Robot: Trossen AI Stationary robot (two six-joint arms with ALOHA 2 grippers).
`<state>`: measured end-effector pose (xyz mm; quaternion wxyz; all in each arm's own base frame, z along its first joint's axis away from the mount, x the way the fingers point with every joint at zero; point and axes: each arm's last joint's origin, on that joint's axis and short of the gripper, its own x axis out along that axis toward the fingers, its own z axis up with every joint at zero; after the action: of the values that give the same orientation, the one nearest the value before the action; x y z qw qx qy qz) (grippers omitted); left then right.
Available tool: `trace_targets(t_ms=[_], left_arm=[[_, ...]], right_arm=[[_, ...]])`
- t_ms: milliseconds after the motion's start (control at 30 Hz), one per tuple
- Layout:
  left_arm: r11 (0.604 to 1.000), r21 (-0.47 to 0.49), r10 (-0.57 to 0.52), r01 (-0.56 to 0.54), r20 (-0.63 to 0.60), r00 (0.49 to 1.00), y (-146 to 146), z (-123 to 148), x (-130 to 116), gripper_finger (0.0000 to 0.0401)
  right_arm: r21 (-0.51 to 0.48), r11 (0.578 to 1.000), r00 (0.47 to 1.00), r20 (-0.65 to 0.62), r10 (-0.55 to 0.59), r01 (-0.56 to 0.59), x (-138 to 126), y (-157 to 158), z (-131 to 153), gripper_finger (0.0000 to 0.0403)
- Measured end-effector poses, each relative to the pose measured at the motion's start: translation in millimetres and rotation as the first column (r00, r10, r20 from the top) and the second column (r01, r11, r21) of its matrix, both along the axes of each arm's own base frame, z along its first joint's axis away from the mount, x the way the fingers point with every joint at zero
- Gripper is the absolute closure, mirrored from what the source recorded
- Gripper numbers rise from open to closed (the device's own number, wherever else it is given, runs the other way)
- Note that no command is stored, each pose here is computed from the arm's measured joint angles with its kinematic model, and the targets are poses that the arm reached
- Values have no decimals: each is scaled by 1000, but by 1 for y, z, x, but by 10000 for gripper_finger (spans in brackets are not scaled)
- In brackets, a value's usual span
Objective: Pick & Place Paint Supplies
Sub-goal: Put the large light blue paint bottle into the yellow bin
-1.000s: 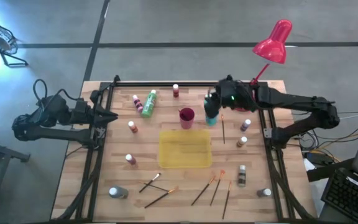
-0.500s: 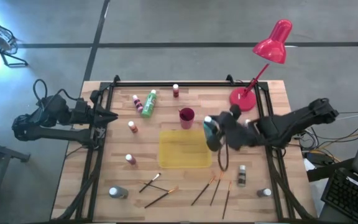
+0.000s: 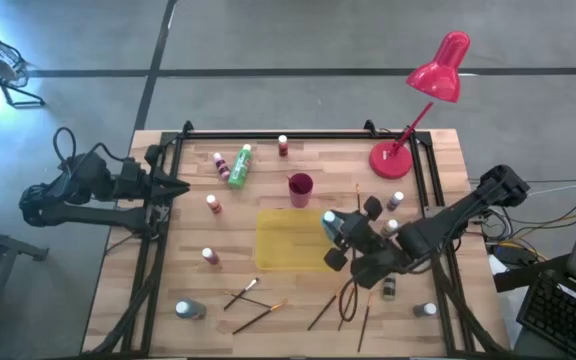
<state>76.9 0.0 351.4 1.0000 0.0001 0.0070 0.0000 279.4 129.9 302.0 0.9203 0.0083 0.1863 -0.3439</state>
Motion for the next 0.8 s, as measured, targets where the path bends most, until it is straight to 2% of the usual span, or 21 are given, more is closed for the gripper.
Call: trace_targets(t_ms=[167, 300, 467, 667, 800], left_arm=[[1000, 0, 0, 0, 0, 1000, 0, 0, 0, 355], [1000, 0, 0, 0, 0, 1000, 0, 0, 0, 355], [1000, 0, 0, 0, 0, 1000, 0, 0, 0, 355], [1000, 0, 0, 0, 0, 1000, 0, 0, 0, 355], [1000, 0, 0, 0, 0, 1000, 0, 0, 0, 355]], right_arm=[[23, 1000, 998, 55, 16, -17, 8, 2, -11, 292], [30, 990, 987, 87, 136, -139, 15, 4, -12, 292], [-17, 961, 949, 152, 275, -276, 17, 0, -16, 292], [-21, 943, 923, 196, 330, -333, 4, -24, -39, 292], [4, 897, 864, 272, 423, -441, -4, -49, -54, 292]])
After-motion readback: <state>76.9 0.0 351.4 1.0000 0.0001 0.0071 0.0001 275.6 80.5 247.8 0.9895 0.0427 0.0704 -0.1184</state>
